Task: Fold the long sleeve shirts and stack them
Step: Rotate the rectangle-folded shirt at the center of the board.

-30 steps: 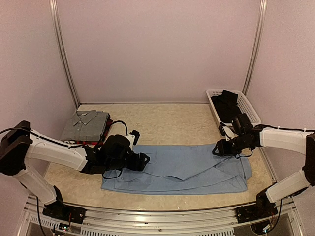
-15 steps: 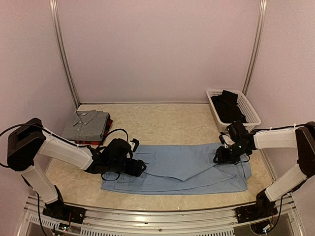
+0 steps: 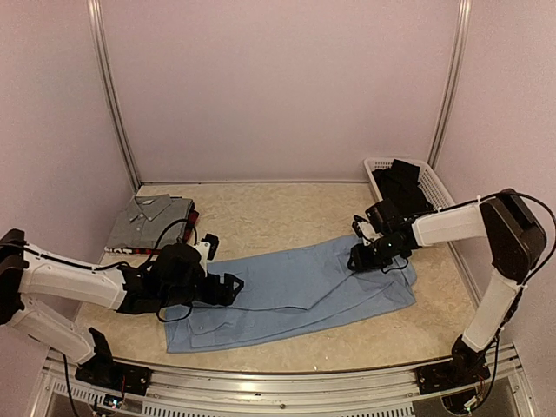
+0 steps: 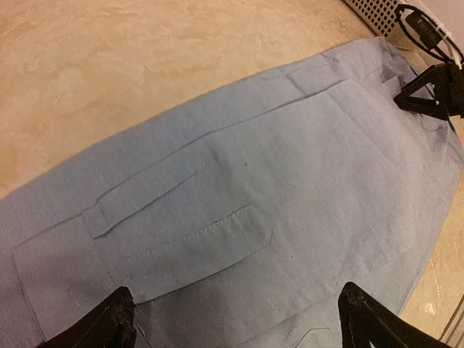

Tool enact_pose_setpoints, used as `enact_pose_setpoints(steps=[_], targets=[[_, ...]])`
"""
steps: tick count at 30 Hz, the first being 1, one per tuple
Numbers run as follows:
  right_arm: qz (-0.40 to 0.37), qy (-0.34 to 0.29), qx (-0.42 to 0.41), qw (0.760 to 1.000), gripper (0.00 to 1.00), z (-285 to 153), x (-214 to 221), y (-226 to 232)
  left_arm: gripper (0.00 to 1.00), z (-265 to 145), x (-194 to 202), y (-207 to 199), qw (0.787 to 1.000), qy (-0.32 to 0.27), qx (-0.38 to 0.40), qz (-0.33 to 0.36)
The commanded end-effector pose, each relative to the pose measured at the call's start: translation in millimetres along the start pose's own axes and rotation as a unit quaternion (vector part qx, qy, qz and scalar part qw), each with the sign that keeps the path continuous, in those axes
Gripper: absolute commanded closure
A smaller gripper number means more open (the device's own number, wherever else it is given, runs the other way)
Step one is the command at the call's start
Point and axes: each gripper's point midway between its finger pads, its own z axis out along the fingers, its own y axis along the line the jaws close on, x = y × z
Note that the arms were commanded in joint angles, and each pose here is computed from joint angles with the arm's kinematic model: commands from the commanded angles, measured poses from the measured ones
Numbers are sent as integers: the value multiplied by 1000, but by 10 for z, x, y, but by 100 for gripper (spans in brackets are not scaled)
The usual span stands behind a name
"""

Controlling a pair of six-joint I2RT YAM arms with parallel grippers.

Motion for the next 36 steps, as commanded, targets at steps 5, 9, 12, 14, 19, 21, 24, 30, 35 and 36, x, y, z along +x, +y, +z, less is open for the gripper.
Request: enact_pose_setpoints(steps=[5, 9, 12, 14, 19, 21, 24, 30, 35, 36], targets=[[-109, 52, -1, 993, 54, 573, -146, 338, 1, -582, -457, 235, 993, -109, -36, -28], [-141, 28, 21, 989, 54, 806, -480, 361, 1, -718, -586, 280, 991, -125, -29, -47], [-159, -2, 46, 986, 54, 953, -780, 346, 1, -723, -613, 265, 991, -123, -22, -54], [-178, -30, 64, 981, 54, 975, -1059, 364, 1, -691, -605, 252, 992, -116, -21, -53], [-214, -100, 92, 967, 52, 727, -1555, 432, 1, -572, -550, 191, 995, -90, -15, -42], [-223, -127, 89, 962, 51, 518, -1664, 497, 1, -522, -521, 190, 996, -81, -17, -41], [-225, -155, 69, 960, 46, 205, -1685, 604, 1, -484, -506, 210, 996, -78, -24, -42], [-227, -152, 14, 962, 41, -88, -1378, 979, 1, -415, -520, 262, 995, -76, -38, -45], [-244, -128, -9, 961, 42, -75, -1054, 1306, 1, -395, -517, 351, 994, -78, -52, -59], [-248, -122, -16, 961, 42, -58, -990, 1379, 1, -393, -516, 368, 994, -78, -54, -61]])
